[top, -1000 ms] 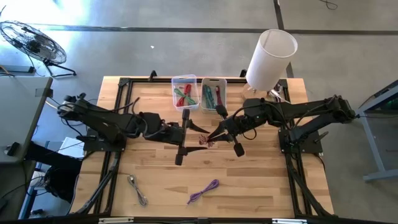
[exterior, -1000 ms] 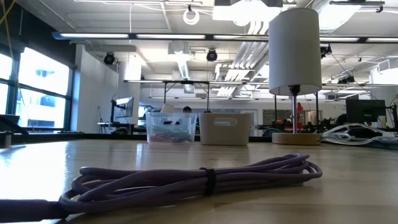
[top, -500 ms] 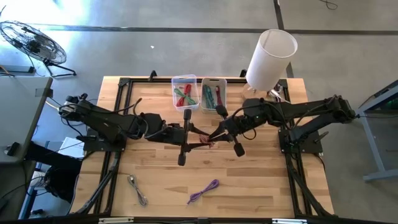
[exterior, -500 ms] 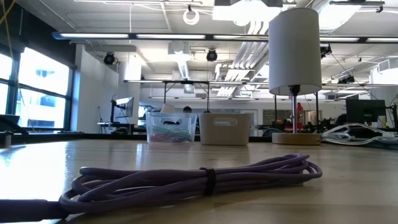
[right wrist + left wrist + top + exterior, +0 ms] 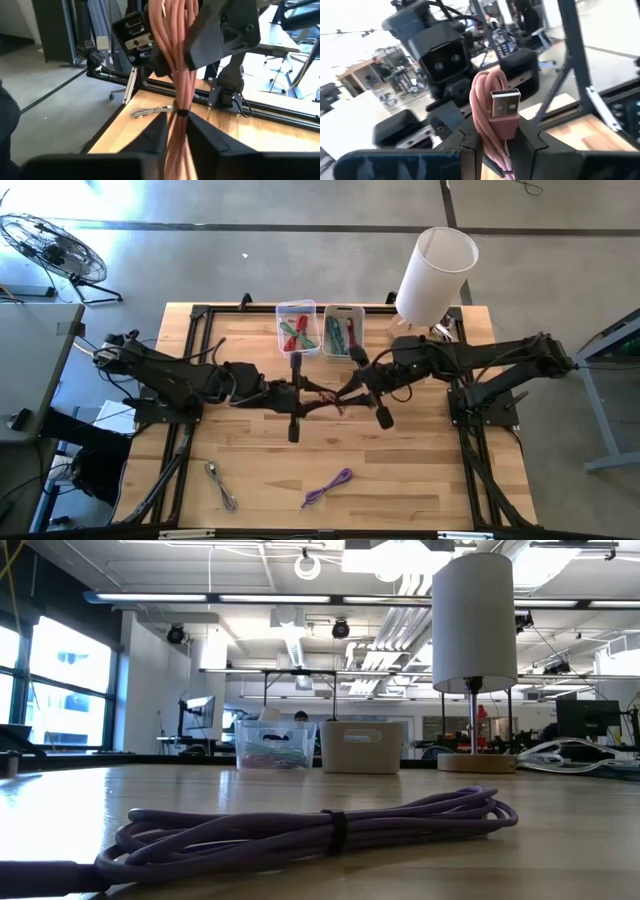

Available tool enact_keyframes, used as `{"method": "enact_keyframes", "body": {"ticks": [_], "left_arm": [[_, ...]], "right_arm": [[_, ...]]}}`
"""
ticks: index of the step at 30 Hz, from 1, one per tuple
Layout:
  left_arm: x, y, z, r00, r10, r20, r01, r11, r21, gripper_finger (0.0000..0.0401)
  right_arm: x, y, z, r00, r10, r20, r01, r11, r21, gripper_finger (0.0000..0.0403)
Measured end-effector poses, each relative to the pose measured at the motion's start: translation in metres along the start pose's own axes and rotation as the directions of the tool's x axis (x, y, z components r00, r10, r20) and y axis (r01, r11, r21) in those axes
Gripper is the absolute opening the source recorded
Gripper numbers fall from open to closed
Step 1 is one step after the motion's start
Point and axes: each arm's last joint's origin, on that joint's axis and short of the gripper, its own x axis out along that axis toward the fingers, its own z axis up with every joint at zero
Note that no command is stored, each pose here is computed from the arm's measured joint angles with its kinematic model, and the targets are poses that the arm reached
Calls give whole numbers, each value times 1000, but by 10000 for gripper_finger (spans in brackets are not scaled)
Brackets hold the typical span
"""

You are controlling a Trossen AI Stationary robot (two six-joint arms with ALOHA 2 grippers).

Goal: Pick & Place USB Port
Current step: Put the pink cable into the transparent bin

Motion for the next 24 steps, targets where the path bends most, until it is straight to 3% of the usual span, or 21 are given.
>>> {"method": "enact_keyframes", "body": {"ticks": [4,9,12,15,19,24], "left_arm": [[-9,6,3,999,30,-39,-28,998,56,59],[-31,14,-5,964,86,-251,-31,976,217,59],[-46,21,-12,918,131,-375,18,929,369,59],[-55,32,-30,834,162,-527,140,862,487,59],[-59,56,-56,707,186,-682,281,812,512,59],[-50,85,-83,638,166,-752,391,771,502,59]], "right_arm": [[-11,1,4,999,-42,2,42,998,42,115],[-35,6,12,996,-90,7,88,990,114,161],[-49,9,15,996,-91,3,89,986,144,173],[-58,11,18,995,-94,14,89,976,198,175],[-62,12,19,995,-94,22,85,964,254,176],[-62,12,20,997,-72,36,60,959,278,176]]}}
